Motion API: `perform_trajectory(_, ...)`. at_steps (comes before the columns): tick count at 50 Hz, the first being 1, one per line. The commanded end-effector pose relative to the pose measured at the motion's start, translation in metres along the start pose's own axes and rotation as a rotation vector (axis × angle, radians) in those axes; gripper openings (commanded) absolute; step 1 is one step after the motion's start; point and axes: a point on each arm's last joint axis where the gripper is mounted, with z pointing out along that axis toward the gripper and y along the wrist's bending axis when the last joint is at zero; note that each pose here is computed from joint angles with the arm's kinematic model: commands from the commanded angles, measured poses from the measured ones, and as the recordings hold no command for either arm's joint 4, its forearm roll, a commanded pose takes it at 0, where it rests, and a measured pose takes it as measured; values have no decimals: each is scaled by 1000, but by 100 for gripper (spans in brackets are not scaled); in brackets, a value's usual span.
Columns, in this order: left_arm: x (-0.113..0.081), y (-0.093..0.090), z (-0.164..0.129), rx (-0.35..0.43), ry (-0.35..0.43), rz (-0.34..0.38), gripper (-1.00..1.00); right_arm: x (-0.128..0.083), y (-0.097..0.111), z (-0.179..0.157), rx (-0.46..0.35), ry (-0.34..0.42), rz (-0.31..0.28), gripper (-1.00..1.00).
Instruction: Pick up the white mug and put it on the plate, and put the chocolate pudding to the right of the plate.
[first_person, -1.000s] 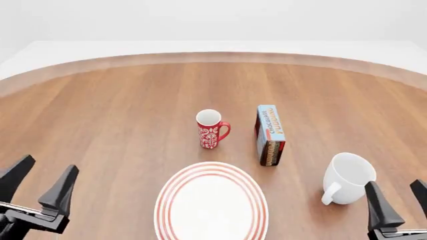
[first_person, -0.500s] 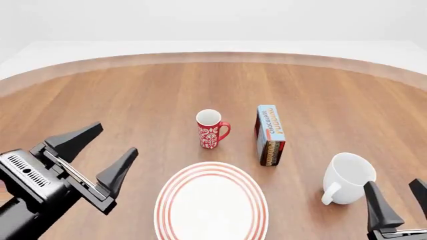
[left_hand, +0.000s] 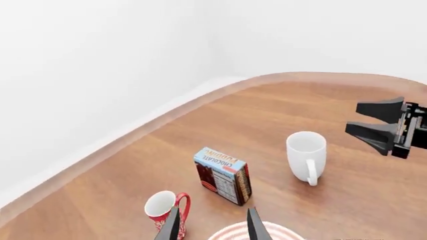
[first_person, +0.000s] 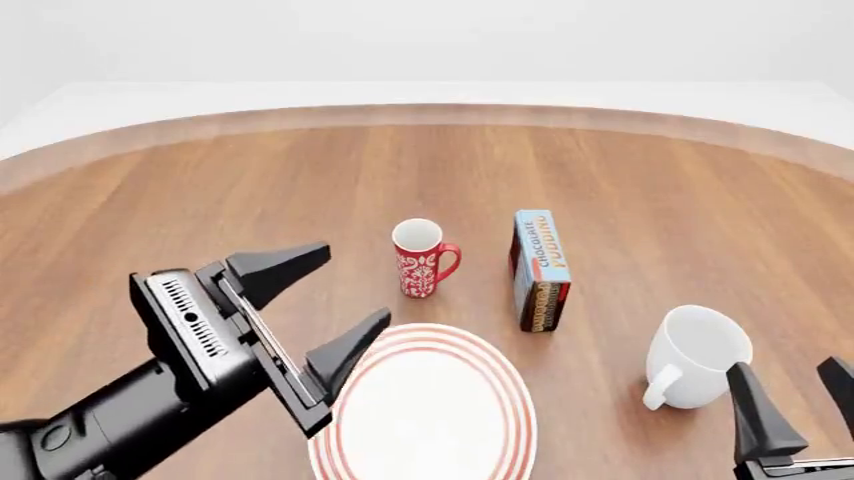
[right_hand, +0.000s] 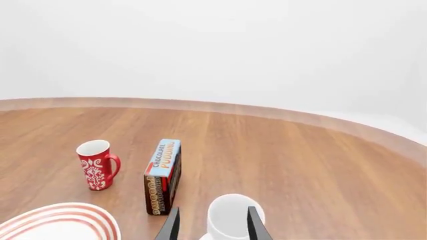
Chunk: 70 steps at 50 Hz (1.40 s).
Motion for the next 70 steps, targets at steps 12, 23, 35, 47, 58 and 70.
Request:
perform_trajectory(12, 5, -47, 48, 194, 36, -34, 100, -1, 0, 0, -8, -4, -3, 100)
perform_trajectory(23, 3, -62, 68, 239, 62, -67, 100, -1, 1, 0, -11, -6, -2, 100)
perform_trajectory(35, 10, -92, 91, 321, 110, -65, 100, -1, 1, 0, -13, -7, 0, 100)
perform_trajectory(47, 14, -111, 105, 368, 142, -57, 100, -2, 1, 0, -12, -9, 5, 100)
perform_trajectory(58, 18, -123, 119, 388, 168, -49, 100, -3, 1, 0, -17, -10, 9, 100)
perform_trajectory(70, 22, -123, 135, 374, 189, -49, 100, -4, 1, 0, -24, -12, 14, 100)
